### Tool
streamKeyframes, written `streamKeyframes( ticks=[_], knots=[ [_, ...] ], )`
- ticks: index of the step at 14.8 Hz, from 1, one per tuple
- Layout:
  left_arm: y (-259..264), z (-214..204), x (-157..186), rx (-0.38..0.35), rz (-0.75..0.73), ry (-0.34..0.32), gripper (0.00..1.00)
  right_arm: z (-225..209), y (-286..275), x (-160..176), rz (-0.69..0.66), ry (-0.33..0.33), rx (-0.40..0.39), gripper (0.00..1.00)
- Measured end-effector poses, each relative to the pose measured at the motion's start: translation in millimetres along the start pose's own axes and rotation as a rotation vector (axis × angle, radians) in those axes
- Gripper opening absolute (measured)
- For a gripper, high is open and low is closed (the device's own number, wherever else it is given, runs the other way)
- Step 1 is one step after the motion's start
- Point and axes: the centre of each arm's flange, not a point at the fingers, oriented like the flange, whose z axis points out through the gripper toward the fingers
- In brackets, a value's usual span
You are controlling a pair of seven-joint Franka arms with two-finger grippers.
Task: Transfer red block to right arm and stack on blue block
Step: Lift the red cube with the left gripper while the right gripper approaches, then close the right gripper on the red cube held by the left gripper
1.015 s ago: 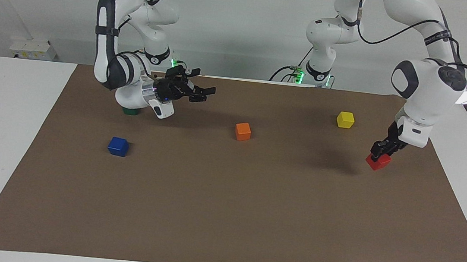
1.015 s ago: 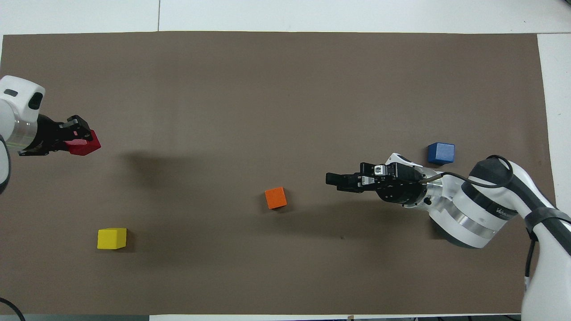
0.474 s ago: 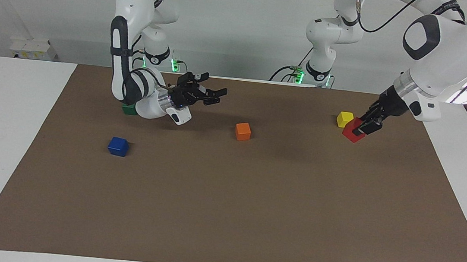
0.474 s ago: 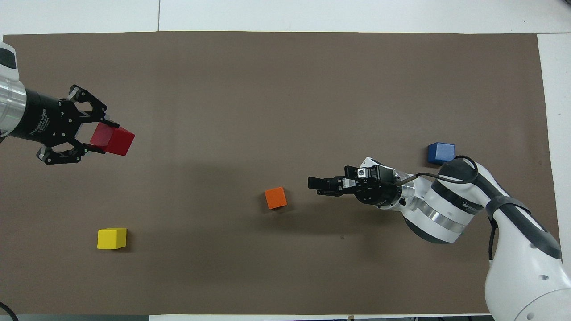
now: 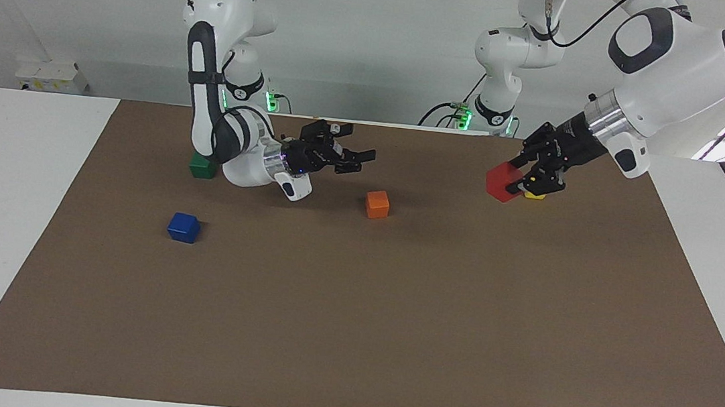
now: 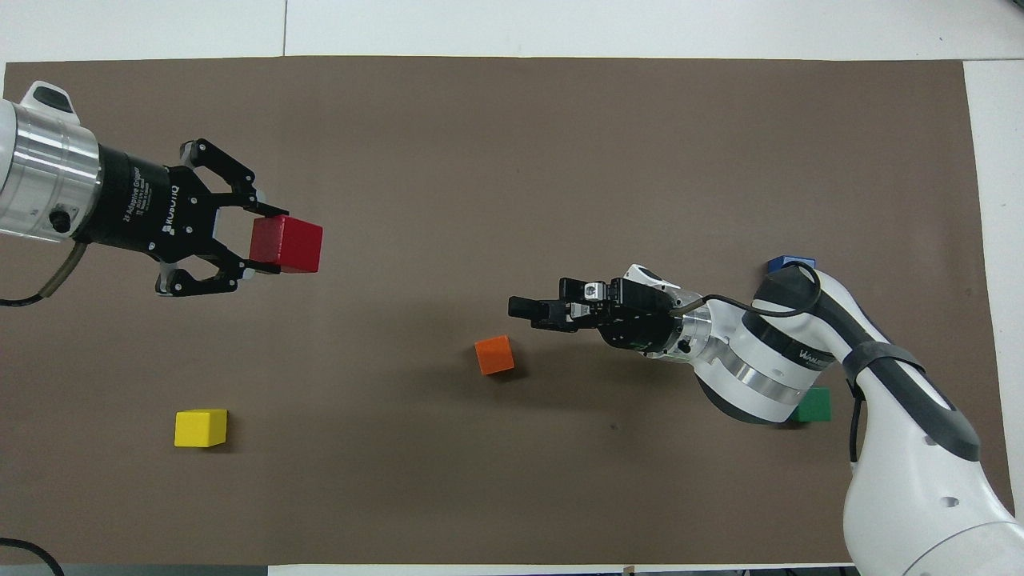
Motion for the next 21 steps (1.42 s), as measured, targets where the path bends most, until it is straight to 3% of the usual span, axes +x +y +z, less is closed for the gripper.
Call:
streamKeyframes(
  ticks=[5,9,14,21],
  knots=[
    [-9,-4,-38,0.069,-0.164,-0.145,0.54,16,1,14,-0.146,0.004,-0.041,1.0],
    [-10,-4,-57,0.089,-0.216,-0.242,0.54,51,8,15,-0.158,0.028,-0.03,1.0],
    [-10,-4,-64,0.09,-0.228,-0.257,0.54,81,19,2,-0.086,0.061,0.039,1.0],
    [-6,-15,-73,0.022,-0.226,-0.305,0.54,113,24,-9,0.016,0.086,0.107,1.0]
  ],
)
